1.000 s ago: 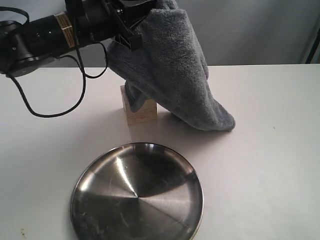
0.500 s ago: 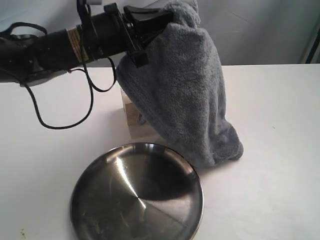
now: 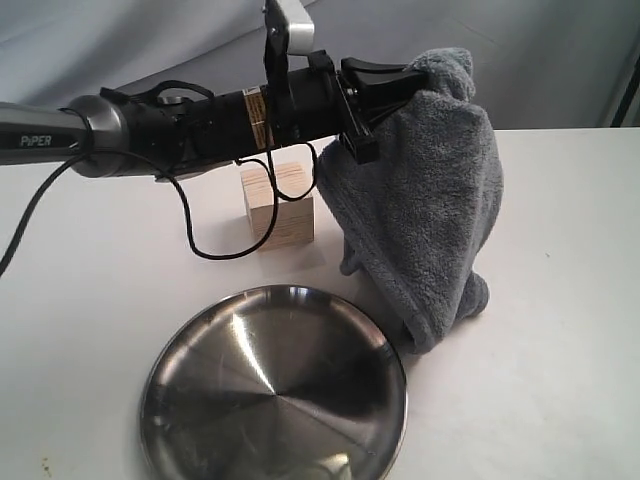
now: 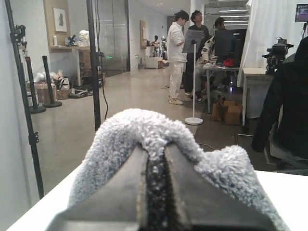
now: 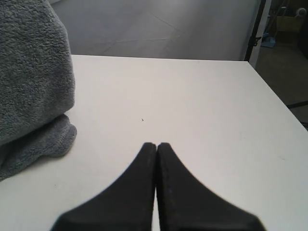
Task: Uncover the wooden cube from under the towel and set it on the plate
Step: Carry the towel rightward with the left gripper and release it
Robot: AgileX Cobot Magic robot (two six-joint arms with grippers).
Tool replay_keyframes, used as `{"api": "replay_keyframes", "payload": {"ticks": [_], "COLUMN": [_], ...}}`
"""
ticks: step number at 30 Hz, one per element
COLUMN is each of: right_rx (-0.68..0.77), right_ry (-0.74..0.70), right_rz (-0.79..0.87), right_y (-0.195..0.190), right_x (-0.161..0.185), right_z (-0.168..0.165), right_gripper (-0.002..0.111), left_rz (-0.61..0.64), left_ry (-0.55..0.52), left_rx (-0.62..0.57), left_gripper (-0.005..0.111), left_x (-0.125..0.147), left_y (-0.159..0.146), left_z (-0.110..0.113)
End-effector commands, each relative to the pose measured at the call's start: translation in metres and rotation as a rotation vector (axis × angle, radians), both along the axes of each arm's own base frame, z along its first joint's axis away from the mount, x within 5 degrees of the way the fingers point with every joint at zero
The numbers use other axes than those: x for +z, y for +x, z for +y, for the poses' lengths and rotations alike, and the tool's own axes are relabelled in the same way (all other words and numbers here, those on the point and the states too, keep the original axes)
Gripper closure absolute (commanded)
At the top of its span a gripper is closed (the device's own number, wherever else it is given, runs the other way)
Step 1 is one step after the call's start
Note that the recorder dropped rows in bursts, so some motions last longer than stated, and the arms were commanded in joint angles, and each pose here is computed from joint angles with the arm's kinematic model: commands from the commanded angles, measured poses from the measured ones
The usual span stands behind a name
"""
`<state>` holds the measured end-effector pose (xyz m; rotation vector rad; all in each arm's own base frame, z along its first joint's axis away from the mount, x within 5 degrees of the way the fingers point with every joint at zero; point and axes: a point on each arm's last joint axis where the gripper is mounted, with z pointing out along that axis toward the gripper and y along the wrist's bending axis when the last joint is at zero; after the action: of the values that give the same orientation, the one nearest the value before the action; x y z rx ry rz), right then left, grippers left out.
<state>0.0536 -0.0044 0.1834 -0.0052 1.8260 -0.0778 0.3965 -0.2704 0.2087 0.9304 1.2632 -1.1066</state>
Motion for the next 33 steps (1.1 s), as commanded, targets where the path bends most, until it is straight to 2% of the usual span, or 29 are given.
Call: {"api": "replay_keyframes", "payload": {"ticks": [1,13,20,25,30,33], "right_rx": [-0.007,-0.007,-0.007,-0.007,-0.007,-0.007], "right_ry": [0.007,0.007,0.007,0.007,0.007,0.007], "right_rz": [-0.002,-0.002,-0.002,-0.002,-0.002,-0.002], "right_y": [0.0,0.0,0.0,0.0,0.0,0.0], "right_x": [-0.001,-0.001,-0.001,-0.001,-0.001,-0.001], "right_z": [0.0,0.0,0.0,0.0,0.0,0.0], "right_gripper": [0.108,0.108,0.108,0.108,0.108,0.108], "left_rz": [0.036,0.091,0.099,0.046,0.035,0.021], "left_ry": [0.0,0.063,0.176,0.267,0.283,0.332], "left_rx": [0.054,0.155,0.22,0.286,0.293,0.328], "left_gripper": [0.107,0.107,0.107,0.107,0.106,0.101], "left_x": [-0.002,-0.019,-0.036,-0.039,-0.044,-0.048], "left_y": [0.013,0.039,0.041,0.041,0.042,0.044], "left_z": [-0.005,-0.015,-0.04,-0.051,-0.051,-0.049]}}
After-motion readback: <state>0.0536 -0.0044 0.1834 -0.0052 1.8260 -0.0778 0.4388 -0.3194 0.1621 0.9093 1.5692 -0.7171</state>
